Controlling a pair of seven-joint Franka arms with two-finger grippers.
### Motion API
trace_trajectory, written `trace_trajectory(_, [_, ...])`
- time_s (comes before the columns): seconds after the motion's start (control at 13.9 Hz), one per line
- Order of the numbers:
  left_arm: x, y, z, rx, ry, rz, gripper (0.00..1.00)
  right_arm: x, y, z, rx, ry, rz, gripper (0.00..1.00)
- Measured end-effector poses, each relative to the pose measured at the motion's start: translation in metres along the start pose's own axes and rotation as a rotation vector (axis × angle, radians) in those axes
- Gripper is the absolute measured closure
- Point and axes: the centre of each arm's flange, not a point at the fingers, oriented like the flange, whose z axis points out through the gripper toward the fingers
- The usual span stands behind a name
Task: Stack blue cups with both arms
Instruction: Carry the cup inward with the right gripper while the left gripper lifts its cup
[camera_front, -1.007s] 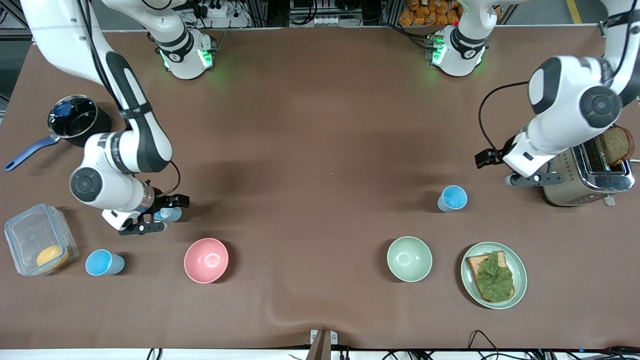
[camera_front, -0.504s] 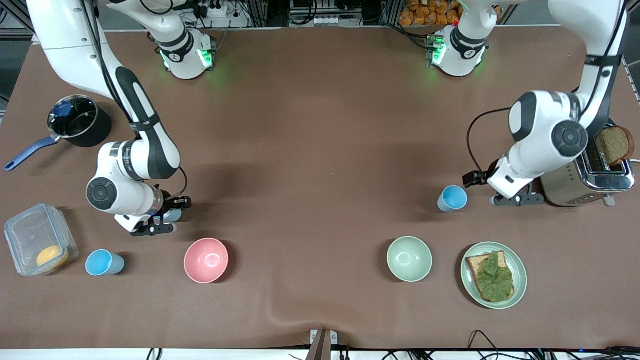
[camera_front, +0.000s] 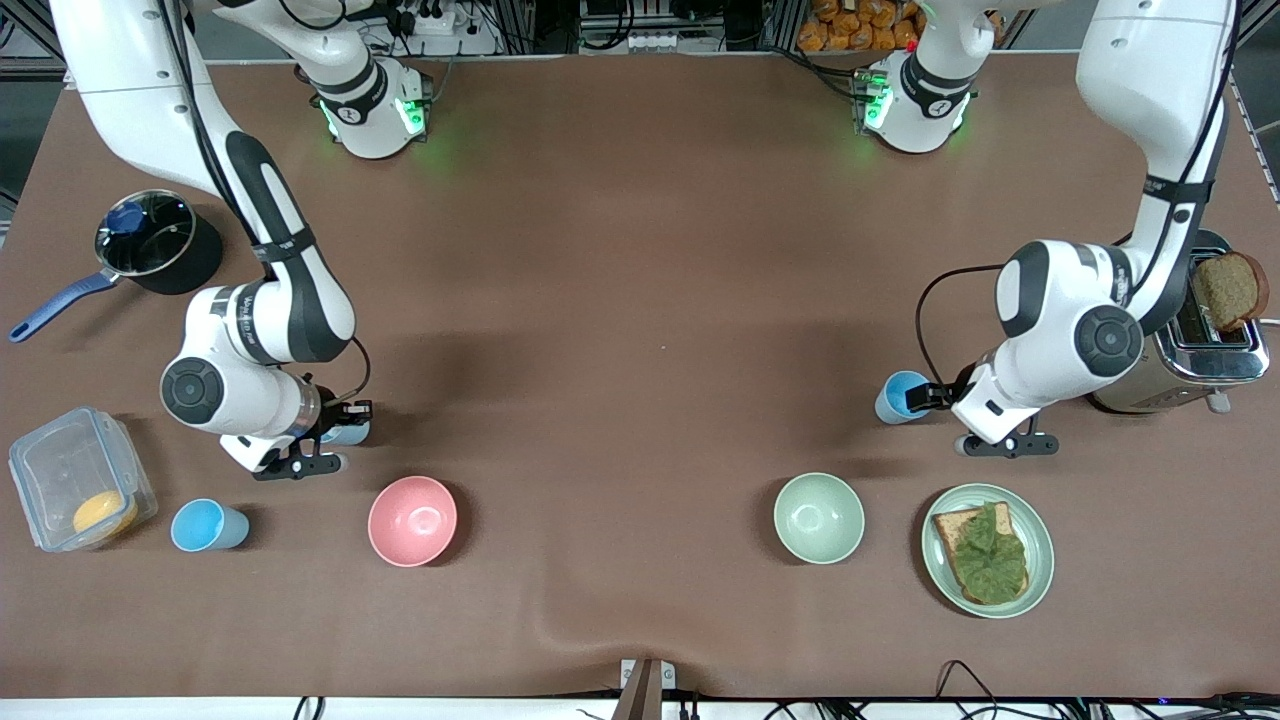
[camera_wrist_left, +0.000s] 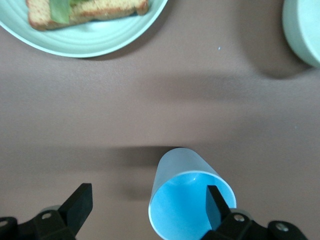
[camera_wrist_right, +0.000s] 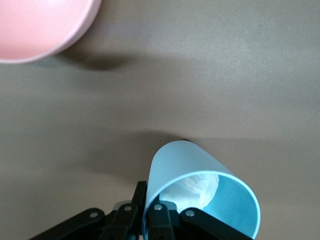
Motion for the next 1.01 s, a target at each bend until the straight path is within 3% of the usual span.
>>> trace_trajectory(0.22, [0.000,-0.001,0.012,0.000,-0.020,-0.001,0.00,0.003,-0.040,-0.032,0.001,-0.087,-0.013,0.95])
trace_trajectory(0.43, [-0.002,0.002,0.025,0.001,-0.043,0.003,0.00,-0.002,-0.111,-0.052,-0.026,-0.125,0.052,0.95])
trace_trajectory(0.5, [-0.003,0.002,0.030,0.001,-0.050,0.001,0.07,-0.006,-0.138,-0.052,-0.034,-0.128,0.080,0.95])
trace_trajectory(0.79, [-0.003,0.002,0.036,0.002,-0.059,-0.015,0.49,-0.040,-0.265,-0.049,-0.054,-0.116,0.198,0.95])
trace_trajectory(1.01, [-0.001,0.002,0.032,0.001,-0.052,-0.016,0.79,-0.064,-0.346,-0.054,0.025,-0.069,0.322,0.95])
